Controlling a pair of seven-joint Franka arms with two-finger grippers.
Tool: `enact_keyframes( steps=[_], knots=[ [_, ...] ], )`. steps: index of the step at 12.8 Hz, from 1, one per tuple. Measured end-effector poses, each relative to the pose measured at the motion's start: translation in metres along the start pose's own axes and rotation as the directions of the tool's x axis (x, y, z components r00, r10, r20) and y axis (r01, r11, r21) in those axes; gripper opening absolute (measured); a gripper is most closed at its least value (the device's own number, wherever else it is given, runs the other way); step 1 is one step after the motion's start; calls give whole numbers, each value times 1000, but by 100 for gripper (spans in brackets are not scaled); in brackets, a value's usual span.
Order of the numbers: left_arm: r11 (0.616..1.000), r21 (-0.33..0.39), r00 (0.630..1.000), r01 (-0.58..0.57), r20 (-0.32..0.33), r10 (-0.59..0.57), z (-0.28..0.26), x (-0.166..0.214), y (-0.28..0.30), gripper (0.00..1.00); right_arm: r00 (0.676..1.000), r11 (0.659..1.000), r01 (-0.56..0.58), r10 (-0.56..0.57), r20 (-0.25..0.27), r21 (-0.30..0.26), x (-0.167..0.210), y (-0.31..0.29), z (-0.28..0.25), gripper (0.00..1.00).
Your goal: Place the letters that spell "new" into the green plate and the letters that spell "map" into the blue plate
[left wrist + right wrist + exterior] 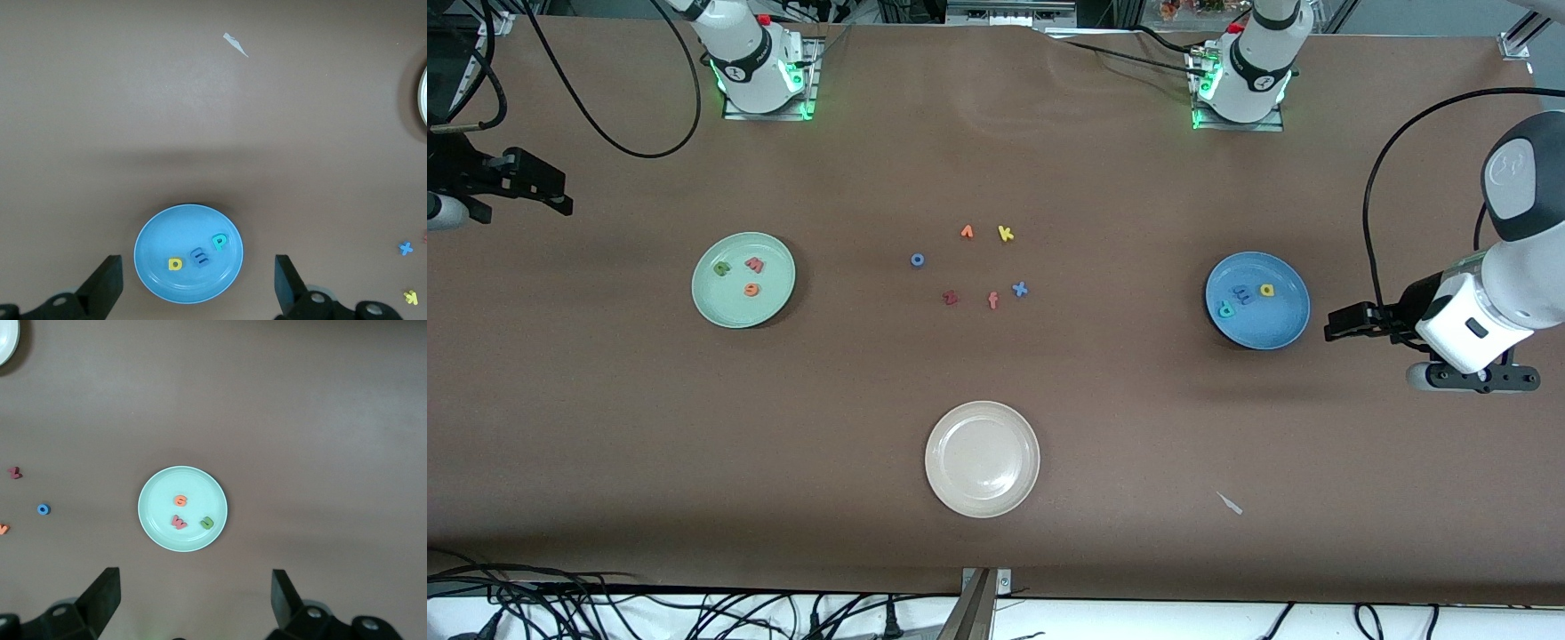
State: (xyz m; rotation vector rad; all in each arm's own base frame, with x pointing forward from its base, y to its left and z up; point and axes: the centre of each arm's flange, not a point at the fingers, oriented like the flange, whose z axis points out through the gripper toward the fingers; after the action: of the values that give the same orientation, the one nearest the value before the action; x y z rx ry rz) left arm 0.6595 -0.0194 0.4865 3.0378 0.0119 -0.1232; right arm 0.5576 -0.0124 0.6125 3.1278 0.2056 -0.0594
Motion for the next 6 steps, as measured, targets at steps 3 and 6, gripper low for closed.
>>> enact_keyframes(
  steps=[3, 6],
  knots=[
    [1000, 0, 1000, -4, 12, 4, 5, -1, 3, 100, 1000, 1000, 1, -1, 0, 0, 0, 0, 0, 100],
    [1000, 1, 1000, -2, 11, 2, 5, -1, 2, 100, 1000, 1000, 0, 0, 0, 0, 0, -1, 0, 100]
  ],
)
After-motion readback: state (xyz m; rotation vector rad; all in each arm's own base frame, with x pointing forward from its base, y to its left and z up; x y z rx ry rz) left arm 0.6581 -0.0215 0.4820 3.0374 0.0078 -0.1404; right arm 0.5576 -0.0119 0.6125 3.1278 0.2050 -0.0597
